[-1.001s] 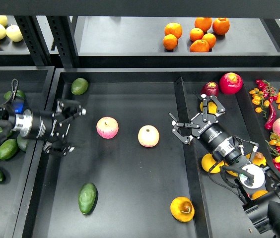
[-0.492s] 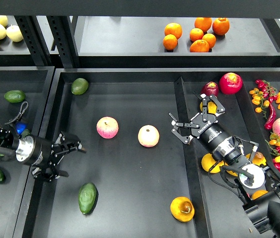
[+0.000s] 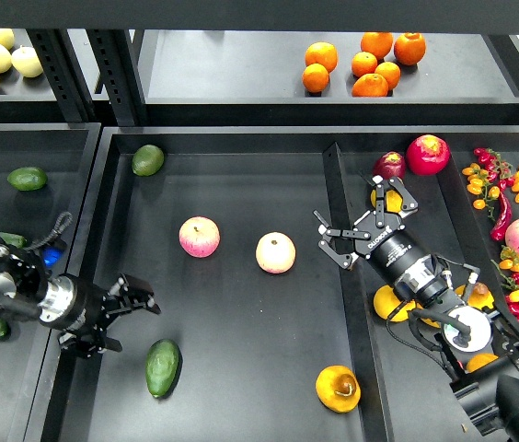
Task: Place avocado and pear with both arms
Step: 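Swing the left gripper toward the green avocado on the table, then lower the left gripper over the avocado and close on it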
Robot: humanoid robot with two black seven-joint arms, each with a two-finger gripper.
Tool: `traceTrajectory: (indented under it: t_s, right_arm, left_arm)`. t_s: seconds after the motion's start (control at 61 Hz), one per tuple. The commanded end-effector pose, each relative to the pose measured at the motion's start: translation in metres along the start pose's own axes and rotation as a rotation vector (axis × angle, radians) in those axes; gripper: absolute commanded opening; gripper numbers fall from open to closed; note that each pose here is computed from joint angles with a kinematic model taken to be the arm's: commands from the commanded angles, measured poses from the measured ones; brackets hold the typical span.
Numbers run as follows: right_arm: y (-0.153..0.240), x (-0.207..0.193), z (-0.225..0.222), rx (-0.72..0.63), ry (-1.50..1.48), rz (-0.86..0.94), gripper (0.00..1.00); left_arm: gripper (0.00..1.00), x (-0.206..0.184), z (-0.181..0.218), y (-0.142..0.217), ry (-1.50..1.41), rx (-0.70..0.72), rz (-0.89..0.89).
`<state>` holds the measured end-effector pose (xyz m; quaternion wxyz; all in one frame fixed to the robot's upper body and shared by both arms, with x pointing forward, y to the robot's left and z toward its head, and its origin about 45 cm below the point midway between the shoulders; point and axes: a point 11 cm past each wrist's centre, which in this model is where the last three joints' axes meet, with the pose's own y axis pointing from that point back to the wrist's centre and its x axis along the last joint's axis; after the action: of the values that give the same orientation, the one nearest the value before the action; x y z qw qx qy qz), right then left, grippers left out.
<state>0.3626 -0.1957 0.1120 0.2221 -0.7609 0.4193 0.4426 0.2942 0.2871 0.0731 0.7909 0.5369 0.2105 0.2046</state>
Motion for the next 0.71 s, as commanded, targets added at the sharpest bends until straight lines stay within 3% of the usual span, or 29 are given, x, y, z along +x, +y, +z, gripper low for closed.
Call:
traceTrajectory:
  t_s: [0.0,0.689]
  right_arm:
    - [0.001,0.001,0.001,-0.001,-0.002,0.003,0.99]
    - [0.007,0.005,0.006,-0.002,-0.011,0.013,0.99]
  left_arm:
    - [0.96,-0.003,0.004,-0.005,-0.025,0.005,-0.001]
    - [0.97,-0.015,-0.005,-0.031,-0.093,0.072,0.001]
